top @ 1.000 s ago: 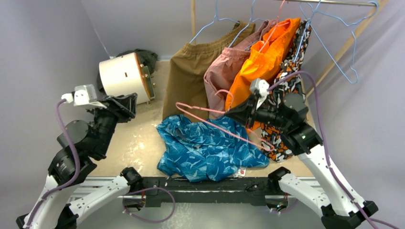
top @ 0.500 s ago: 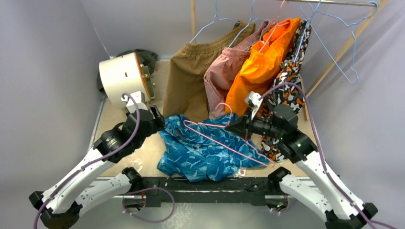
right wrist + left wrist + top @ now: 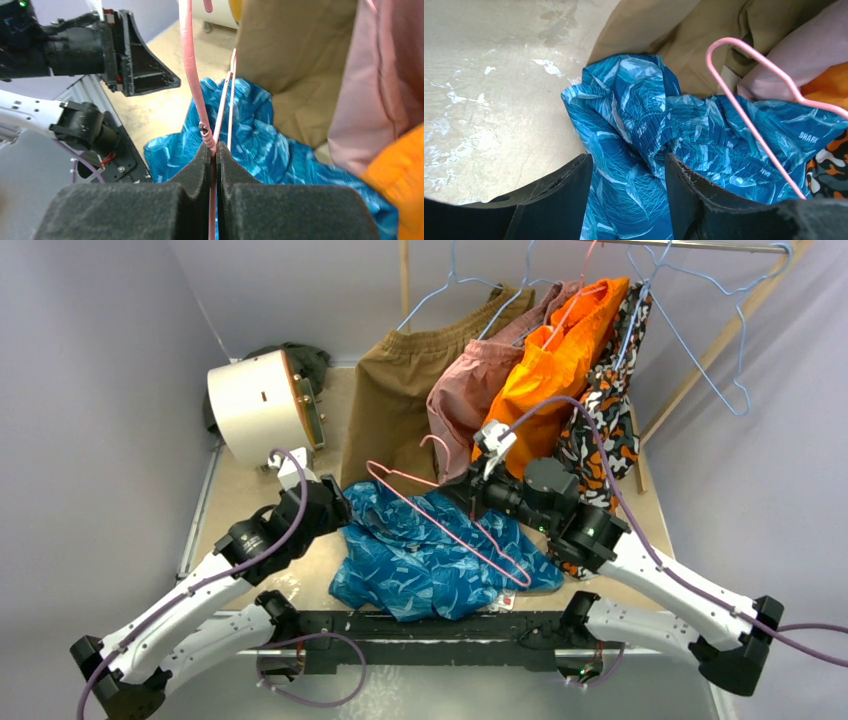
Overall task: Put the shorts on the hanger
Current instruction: Pick up the hanger from the clothesline, then hang the shorts on the hanger.
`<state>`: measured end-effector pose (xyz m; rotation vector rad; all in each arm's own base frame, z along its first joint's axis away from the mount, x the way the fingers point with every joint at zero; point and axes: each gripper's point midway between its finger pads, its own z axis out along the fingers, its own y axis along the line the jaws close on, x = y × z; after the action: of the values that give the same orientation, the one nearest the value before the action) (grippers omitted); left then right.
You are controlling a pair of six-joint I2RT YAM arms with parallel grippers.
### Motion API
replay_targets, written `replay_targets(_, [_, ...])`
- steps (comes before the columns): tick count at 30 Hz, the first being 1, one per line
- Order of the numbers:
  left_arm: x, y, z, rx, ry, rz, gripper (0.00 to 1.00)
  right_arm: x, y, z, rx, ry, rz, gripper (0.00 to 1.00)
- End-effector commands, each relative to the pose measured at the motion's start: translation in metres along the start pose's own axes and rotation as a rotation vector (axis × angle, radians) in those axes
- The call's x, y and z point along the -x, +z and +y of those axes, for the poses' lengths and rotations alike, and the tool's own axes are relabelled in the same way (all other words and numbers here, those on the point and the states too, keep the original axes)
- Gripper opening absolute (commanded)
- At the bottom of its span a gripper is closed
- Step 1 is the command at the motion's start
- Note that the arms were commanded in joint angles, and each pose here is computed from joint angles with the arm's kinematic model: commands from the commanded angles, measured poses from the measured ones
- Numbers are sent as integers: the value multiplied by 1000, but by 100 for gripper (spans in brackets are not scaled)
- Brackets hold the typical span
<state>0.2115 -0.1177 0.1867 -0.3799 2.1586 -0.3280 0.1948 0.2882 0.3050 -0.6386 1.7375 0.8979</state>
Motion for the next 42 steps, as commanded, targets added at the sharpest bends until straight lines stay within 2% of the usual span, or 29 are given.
replay_targets(1, [-8, 11, -18, -76, 2, 23, 54, 14, -26, -17, -102, 54, -134, 0])
replay_targets(10, [-32, 39, -25, -60, 106, 104, 46, -3, -68, -20, -117, 97, -133, 0])
replay_targets(20, [-45, 56, -26, -30, 127, 140, 44, -7, -81, -17, -99, 102, -128, 0])
replay_targets(26, [-57, 65, -19, 13, 168, 174, 40, -6, -86, -9, -59, 101, -131, 0])
replay_targets(30, [-57, 68, -15, 34, 178, 166, 28, -9, -91, -1, -15, 73, -106, 0])
replay_targets(34, [-38, 57, -30, -15, 134, 128, 2, -6, -103, 11, 51, 38, -103, 0])
replay_targets(42, [10, 17, -65, -130, 21, 72, 0, -1, -123, 31, 158, -24, -91, 0])
